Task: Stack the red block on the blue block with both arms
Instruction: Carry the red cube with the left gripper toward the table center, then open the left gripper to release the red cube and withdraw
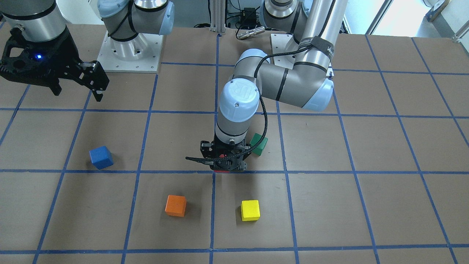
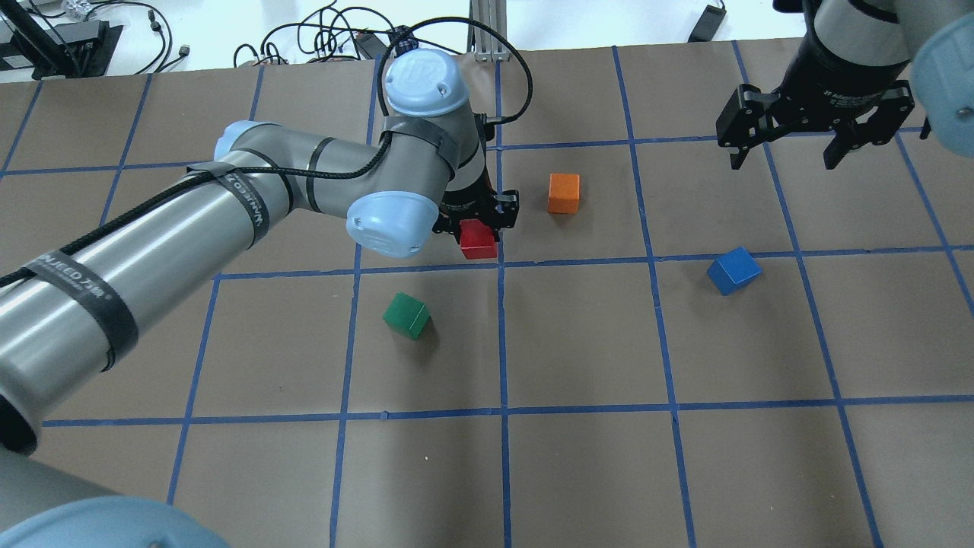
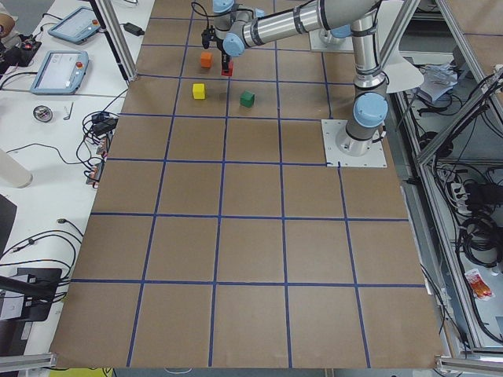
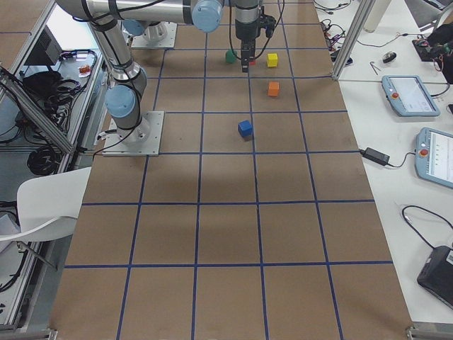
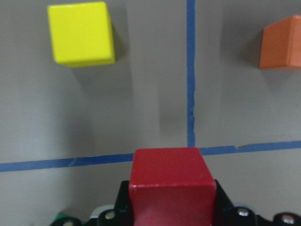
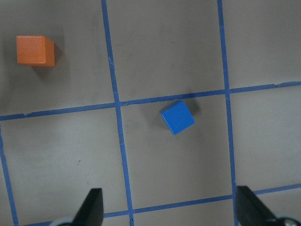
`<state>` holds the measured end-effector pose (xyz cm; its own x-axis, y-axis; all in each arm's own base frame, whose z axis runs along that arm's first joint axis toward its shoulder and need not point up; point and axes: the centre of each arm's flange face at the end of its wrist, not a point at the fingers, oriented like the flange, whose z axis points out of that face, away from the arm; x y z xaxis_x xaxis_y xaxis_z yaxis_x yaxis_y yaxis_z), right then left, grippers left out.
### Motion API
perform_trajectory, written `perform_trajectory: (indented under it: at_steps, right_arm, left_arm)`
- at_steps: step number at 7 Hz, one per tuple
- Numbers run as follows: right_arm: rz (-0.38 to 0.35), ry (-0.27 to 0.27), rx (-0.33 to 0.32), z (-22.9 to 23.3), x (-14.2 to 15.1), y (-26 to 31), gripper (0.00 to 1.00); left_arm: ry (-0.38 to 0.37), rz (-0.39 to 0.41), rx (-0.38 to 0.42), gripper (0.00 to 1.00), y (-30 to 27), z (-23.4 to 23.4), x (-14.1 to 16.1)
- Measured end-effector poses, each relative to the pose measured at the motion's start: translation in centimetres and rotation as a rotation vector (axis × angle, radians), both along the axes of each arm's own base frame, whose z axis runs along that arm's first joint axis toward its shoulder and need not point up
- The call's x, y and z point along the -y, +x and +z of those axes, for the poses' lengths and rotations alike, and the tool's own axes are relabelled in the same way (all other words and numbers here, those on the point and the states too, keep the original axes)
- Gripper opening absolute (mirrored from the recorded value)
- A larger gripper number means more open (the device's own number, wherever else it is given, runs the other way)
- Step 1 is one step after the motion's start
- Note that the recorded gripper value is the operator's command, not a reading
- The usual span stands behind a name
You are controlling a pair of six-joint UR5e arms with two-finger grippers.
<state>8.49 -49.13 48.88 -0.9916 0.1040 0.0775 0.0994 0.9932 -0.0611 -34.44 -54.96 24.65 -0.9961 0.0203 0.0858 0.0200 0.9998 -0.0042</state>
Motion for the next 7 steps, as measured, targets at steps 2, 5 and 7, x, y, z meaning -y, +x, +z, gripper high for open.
perform_trajectory:
  at_steps: [2,5,7]
  right_arm:
    - [0.001,0.006,-0.001,-0.2,0.0,0.0,1.00]
    - [0.001,0.005,-0.001,-0.3,0.1,0.0,1.00]
    - [0.000,0.008,0.001,-0.5,0.2,0.0,1.00]
  left_arm:
    - [0.025,-0.014,0.013,0.80,-1.9,-2.7,-0.6]
    - [-0.043,-0.022,-0.009,1.00,-1.1,-1.8,1.3]
    - [-0.068,-0.004,-0.010,1.00,4.5,6.3,5.6]
